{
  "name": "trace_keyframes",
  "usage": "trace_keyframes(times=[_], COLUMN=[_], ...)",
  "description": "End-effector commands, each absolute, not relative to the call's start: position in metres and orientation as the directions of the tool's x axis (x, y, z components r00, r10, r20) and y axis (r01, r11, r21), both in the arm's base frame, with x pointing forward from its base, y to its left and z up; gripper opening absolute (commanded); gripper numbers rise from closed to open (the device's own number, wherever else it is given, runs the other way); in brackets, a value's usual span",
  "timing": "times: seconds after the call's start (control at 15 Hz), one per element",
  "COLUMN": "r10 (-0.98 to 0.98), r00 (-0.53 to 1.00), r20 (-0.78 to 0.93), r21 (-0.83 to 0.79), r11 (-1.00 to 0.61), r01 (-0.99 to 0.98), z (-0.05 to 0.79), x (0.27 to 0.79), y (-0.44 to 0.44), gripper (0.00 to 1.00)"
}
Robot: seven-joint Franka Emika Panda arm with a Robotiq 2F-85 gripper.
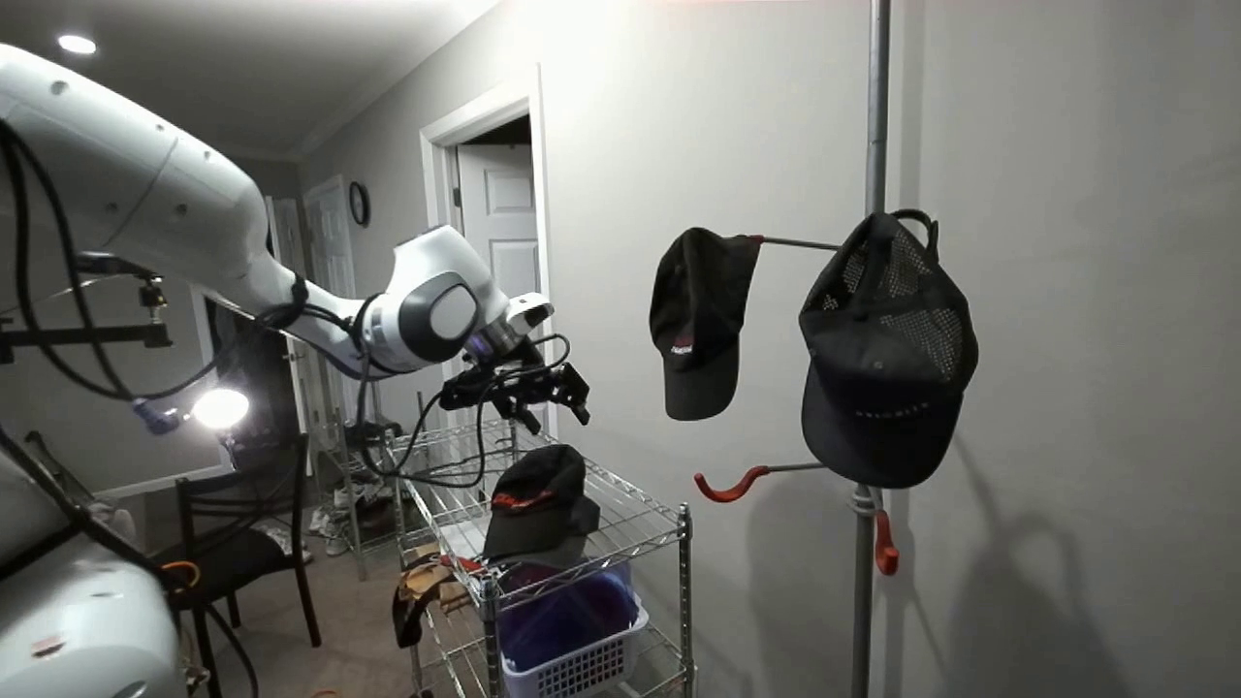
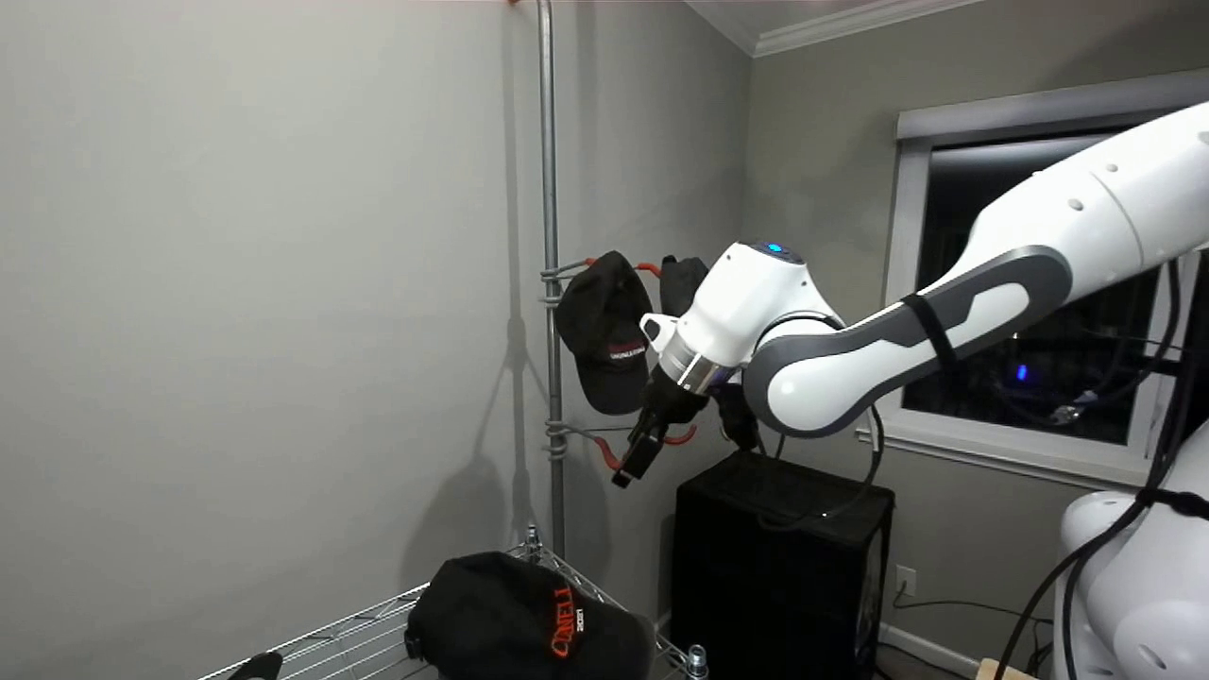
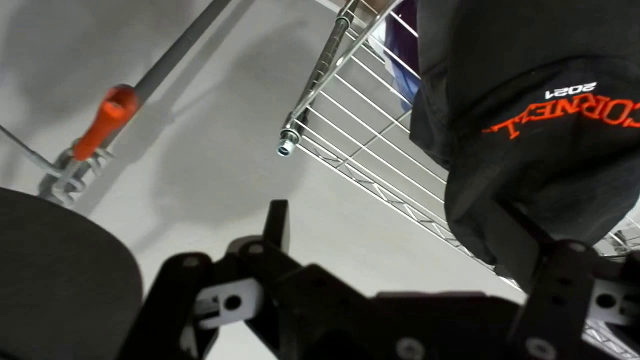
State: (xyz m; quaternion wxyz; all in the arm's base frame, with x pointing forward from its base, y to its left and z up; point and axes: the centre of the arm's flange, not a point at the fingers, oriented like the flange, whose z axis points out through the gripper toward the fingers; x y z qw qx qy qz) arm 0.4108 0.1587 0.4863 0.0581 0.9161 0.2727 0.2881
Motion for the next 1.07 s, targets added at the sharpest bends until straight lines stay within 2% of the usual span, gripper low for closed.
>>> trace_keyframes(times=[0.0, 0.53, 1.0], r10=[0.457, 0.182, 0.075], r00=[0.701, 0.732, 0.661], r20=[0.547, 0.656, 0.746], r21=[0.291, 0.235, 0.192], r11=[-0.889, -0.972, -0.976], r01=[0.353, 0.031, -0.106], z=[0.512, 0.557, 0.600], x=[0.380, 0.392, 0.399], y=[0.096, -0.051, -0.125], gripper=[1.00, 1.00, 1.00])
